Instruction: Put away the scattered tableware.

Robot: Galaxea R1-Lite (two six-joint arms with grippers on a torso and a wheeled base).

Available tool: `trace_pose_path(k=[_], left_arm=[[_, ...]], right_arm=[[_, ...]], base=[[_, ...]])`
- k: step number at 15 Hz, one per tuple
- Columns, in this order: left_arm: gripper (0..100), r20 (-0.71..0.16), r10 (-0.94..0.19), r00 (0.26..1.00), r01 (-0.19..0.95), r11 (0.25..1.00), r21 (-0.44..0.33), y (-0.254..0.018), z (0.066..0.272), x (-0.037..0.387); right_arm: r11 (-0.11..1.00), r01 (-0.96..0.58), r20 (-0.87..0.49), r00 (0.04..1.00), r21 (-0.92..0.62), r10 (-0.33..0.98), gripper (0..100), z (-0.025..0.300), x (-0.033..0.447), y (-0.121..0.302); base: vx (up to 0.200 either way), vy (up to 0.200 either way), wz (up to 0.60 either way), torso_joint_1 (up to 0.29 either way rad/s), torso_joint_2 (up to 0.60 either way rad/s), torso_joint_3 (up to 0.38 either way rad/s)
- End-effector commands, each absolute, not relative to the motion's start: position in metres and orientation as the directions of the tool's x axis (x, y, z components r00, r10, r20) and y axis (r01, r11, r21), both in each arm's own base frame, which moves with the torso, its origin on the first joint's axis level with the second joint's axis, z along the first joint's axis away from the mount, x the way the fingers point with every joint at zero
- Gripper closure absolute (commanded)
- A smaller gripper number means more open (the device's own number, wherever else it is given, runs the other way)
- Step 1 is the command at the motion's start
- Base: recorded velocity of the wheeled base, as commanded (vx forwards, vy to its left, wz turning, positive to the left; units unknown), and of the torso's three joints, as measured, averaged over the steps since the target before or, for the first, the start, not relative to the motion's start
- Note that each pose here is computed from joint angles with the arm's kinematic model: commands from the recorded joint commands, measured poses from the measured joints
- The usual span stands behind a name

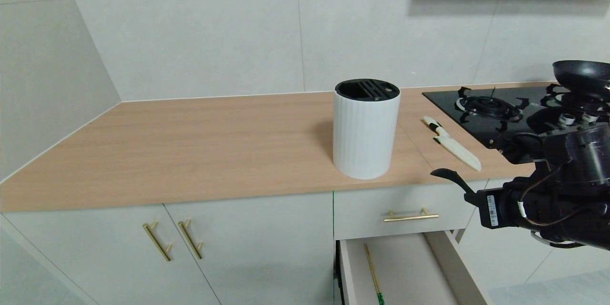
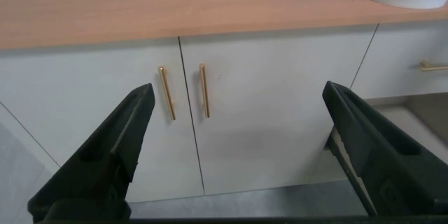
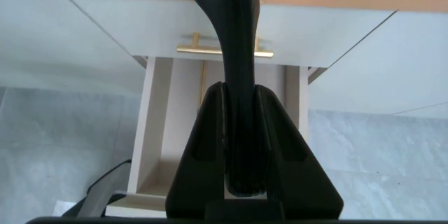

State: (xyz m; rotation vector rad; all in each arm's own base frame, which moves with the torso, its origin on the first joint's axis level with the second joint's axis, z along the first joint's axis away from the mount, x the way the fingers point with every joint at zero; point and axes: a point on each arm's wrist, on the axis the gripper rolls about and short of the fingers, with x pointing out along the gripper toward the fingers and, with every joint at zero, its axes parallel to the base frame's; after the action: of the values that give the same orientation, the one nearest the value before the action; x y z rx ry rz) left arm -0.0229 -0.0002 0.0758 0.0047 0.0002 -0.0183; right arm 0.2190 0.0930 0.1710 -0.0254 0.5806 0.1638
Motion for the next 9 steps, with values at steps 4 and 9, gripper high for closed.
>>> trace_pose_path(k=[4,9], left_arm=[[0,0.000,-0.018,1.000,0.018,1.000,0.005,-0.0002,0.0757,-0.0229],[0,0.000,-0.018,1.000,0.018,1.000,0.005,-0.0002,0.0757,-0.0229]], right_arm=[[0.987,-0.162,-0.556,0.818,0.018,0.145,100,0.1685,0.2204,0.0939],[0.987,-0.160,-0.570,0.810,0.012,0.138,100,0.1644,0.2226,0.0948]], base=[[0.000,0.000,0.00,-0.192,0.47,0.264],[0.000,0.000,0.00,-0.200,0.49,0.284]])
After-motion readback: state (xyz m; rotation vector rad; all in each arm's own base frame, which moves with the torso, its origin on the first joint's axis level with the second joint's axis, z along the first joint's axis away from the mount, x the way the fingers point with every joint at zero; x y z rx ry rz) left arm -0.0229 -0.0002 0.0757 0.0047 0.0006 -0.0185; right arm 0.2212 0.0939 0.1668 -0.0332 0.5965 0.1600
